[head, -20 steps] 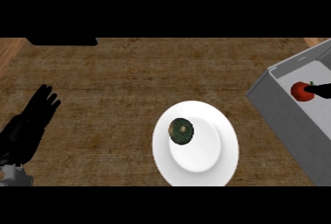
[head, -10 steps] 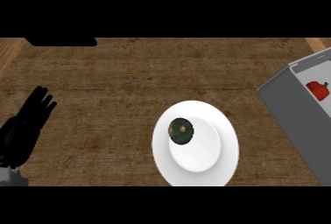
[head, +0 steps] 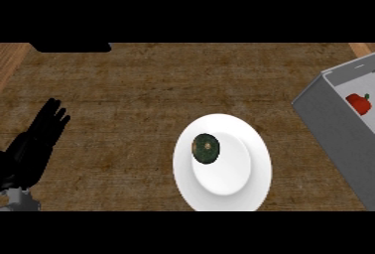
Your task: Pick the bell pepper from the plate and place it in the cardboard box
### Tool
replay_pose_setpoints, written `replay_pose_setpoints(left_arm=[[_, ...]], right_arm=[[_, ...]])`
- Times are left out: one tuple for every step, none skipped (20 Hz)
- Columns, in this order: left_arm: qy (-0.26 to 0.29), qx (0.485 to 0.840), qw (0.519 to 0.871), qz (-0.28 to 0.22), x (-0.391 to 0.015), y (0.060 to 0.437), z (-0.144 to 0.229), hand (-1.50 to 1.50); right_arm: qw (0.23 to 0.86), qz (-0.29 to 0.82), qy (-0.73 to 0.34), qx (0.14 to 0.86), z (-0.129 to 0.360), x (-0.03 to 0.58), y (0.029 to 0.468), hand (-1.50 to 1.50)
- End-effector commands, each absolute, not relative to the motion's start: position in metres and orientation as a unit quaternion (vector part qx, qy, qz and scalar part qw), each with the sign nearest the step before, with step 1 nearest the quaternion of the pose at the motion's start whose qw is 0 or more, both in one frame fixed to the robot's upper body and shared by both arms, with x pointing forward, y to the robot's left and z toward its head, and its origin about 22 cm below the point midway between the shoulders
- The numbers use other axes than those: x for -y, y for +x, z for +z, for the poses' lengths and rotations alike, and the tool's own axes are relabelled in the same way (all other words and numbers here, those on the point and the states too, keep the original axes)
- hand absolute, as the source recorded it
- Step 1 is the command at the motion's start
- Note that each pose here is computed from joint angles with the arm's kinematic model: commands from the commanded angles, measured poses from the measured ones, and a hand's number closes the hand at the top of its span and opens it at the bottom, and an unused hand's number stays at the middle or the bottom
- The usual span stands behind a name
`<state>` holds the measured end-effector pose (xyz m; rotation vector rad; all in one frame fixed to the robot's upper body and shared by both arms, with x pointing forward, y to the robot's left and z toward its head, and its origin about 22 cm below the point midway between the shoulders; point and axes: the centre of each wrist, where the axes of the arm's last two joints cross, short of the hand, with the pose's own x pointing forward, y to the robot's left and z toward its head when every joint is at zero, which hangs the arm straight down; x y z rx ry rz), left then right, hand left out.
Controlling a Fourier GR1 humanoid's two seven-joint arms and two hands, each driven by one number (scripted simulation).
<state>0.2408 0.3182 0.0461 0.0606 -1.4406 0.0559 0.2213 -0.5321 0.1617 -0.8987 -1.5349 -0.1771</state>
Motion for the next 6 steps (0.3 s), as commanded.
replay_pose_setpoints(left_arm=[[0.023, 0.653, 0.756, 0.03, -0.319, 0.242, 0.05, 0.0], [0.03, 0.664, 0.747, 0.02, -0.324, 0.243, 0.06, 0.0], [0.025, 0.66, 0.75, 0.026, -0.325, 0.24, 0.055, 0.0], [0.015, 0.657, 0.753, 0.02, -0.317, 0.237, 0.054, 0.0], [0.019, 0.669, 0.743, 0.024, -0.327, 0.242, 0.038, 0.0], [0.027, 0.664, 0.747, 0.021, -0.323, 0.24, 0.04, 0.0]], right_arm=[[0.623, -0.077, -0.39, 0.673, 0.158, 0.556, 0.19, -1.5], [0.626, -0.074, -0.383, 0.676, 0.157, 0.559, 0.193, -1.5], [0.622, -0.068, -0.382, 0.681, 0.154, 0.564, 0.196, -1.5], [0.624, -0.061, -0.387, 0.676, 0.169, 0.566, 0.182, -1.5], [0.625, -0.064, -0.39, 0.673, 0.155, 0.579, 0.181, -1.5], [0.628, -0.062, -0.394, 0.668, 0.158, 0.562, 0.198, -1.5]])
